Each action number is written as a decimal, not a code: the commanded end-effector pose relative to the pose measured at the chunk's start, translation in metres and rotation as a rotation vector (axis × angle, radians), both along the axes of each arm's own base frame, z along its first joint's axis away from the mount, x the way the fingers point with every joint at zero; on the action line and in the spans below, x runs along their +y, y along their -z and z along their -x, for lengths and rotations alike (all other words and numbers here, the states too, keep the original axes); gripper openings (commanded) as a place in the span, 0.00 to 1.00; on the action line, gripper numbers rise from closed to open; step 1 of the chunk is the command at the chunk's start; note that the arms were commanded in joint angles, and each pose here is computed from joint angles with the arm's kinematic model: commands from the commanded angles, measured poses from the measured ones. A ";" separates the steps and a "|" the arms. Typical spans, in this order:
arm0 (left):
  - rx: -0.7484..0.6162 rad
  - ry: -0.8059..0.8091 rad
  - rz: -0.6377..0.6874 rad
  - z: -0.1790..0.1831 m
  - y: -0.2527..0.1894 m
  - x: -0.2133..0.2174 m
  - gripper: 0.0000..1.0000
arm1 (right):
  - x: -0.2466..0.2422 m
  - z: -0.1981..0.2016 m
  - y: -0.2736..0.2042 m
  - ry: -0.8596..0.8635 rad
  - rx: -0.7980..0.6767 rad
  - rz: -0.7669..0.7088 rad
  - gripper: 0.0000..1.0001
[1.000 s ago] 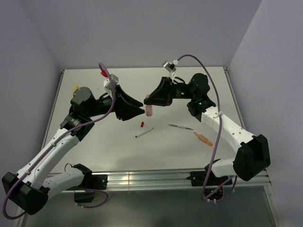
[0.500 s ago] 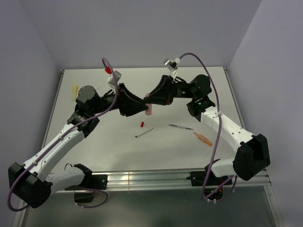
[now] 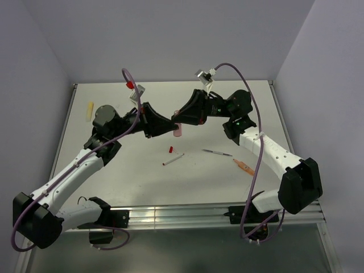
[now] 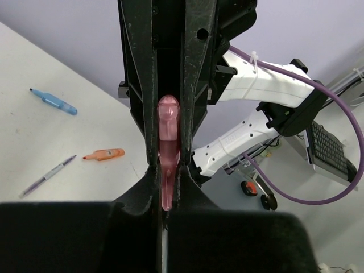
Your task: Insert the pens into the pen caps
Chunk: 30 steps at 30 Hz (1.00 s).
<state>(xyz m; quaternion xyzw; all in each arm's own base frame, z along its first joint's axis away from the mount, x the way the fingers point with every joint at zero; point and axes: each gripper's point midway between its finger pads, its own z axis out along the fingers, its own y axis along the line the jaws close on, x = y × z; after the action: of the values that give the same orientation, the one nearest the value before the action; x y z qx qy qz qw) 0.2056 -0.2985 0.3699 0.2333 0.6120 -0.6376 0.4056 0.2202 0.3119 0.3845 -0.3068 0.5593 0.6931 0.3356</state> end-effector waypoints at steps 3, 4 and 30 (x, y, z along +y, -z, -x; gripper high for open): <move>0.030 -0.045 0.027 -0.009 -0.008 0.011 0.00 | 0.002 -0.006 -0.010 0.002 -0.006 -0.024 0.48; 0.070 -0.060 -0.004 -0.012 0.002 0.014 0.00 | -0.001 -0.009 -0.011 0.019 -0.006 -0.026 0.75; 0.534 -0.560 -0.944 -0.246 0.268 0.372 0.00 | -0.094 -0.077 0.068 0.409 -0.125 0.367 1.00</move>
<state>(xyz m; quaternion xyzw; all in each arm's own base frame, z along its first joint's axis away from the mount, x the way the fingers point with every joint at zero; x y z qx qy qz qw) 0.4553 0.0595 0.0963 0.0203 0.9410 -0.2180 0.2580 0.3014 0.2187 0.3019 -0.2547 0.7221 0.4866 0.4206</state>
